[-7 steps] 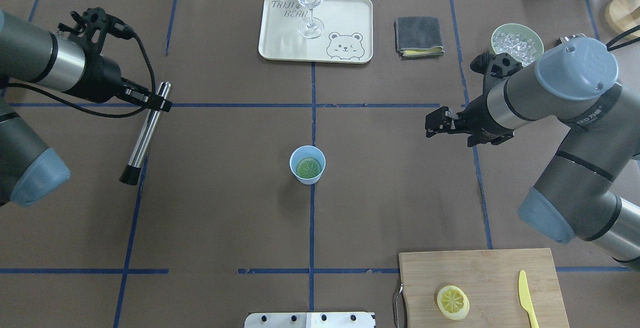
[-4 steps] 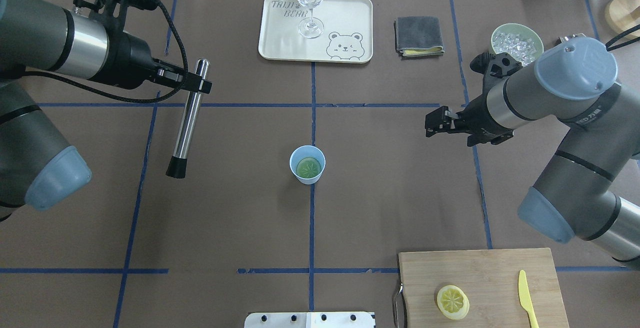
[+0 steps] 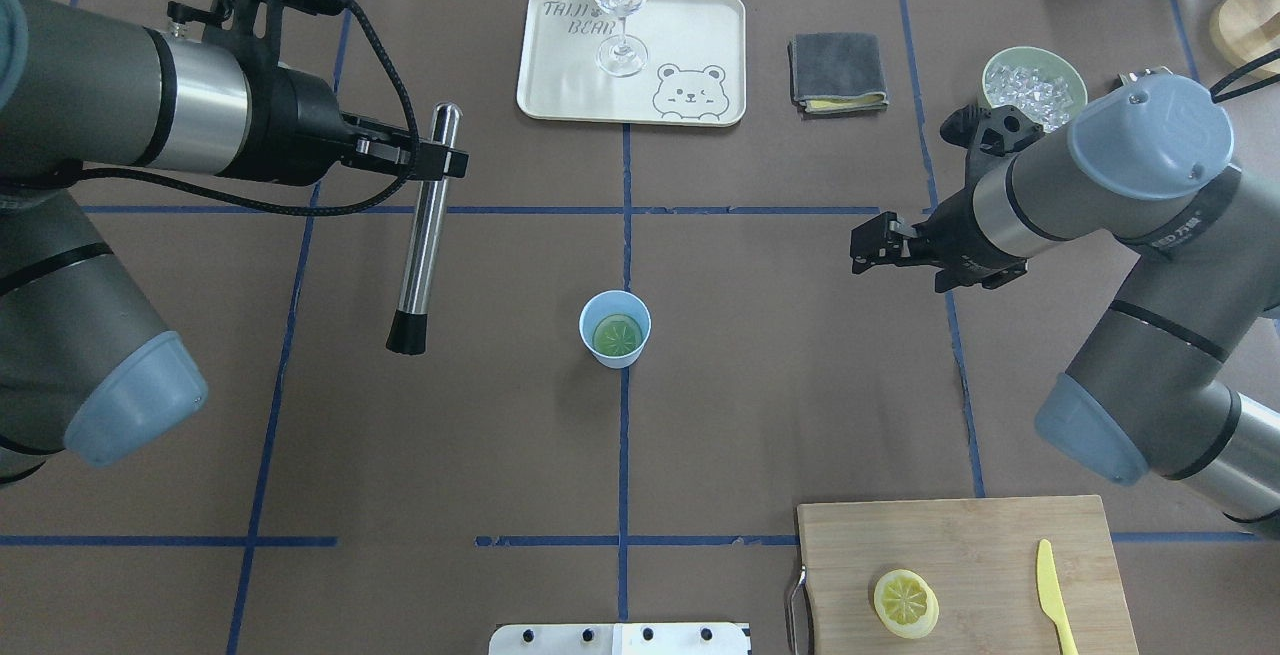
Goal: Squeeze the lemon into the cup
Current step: 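Carry the muddler over the blue cup with the left gripper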
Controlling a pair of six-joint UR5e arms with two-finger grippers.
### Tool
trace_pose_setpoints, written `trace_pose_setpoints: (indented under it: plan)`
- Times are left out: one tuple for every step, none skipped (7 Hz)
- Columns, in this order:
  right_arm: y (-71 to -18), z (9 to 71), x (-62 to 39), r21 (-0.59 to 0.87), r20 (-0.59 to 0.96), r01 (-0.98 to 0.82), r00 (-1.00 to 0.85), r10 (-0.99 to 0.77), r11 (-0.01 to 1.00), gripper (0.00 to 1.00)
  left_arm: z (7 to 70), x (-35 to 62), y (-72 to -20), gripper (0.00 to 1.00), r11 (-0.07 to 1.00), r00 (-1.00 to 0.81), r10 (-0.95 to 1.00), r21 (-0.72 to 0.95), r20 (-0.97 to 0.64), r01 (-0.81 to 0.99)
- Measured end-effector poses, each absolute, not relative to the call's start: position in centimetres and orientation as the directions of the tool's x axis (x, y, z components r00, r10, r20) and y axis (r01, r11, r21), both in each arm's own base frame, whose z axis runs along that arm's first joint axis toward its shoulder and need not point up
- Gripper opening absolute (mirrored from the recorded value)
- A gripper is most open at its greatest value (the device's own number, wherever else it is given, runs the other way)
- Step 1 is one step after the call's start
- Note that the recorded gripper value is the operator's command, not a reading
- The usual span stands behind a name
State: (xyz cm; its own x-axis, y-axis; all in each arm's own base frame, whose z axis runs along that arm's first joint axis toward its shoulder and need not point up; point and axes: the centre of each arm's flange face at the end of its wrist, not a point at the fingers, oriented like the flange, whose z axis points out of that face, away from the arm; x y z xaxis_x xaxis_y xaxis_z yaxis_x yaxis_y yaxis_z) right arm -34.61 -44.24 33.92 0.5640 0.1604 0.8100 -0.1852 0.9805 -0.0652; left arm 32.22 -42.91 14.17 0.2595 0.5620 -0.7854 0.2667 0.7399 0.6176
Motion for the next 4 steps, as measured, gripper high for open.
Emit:
trace_pose_setpoints:
  plan:
    - [-44.2, 34.2, -34.4, -0.067, 0.807, -0.187, 0.567, 0.163, 0.980, 1.00, 14.0, 33.6, -42.3, 0.00, 0.690, 0.210, 0.611, 0.643, -0.764, 0.331]
    - [-44.2, 34.7, -34.0, -0.069, 0.804, -0.190, 0.571, 0.168, 0.979, 1.00, 14.2, 35.3, -41.7, 0.00, 0.638, 0.183, 0.637, 0.646, -0.749, 0.419]
    - [-44.4, 35.3, -33.4, -0.074, 0.798, -0.198, 0.576, 0.177, 0.977, 1.00, 14.2, 37.2, -40.7, 0.00, 0.597, 0.193, 0.628, 0.626, -0.754, 0.501]
    - [-44.5, 35.9, -32.7, -0.080, 0.792, -0.209, 0.580, 0.190, 0.975, 1.00, 14.3, 39.1, -39.5, 0.00, 0.551, 0.226, 0.617, 0.619, -0.754, 0.560]
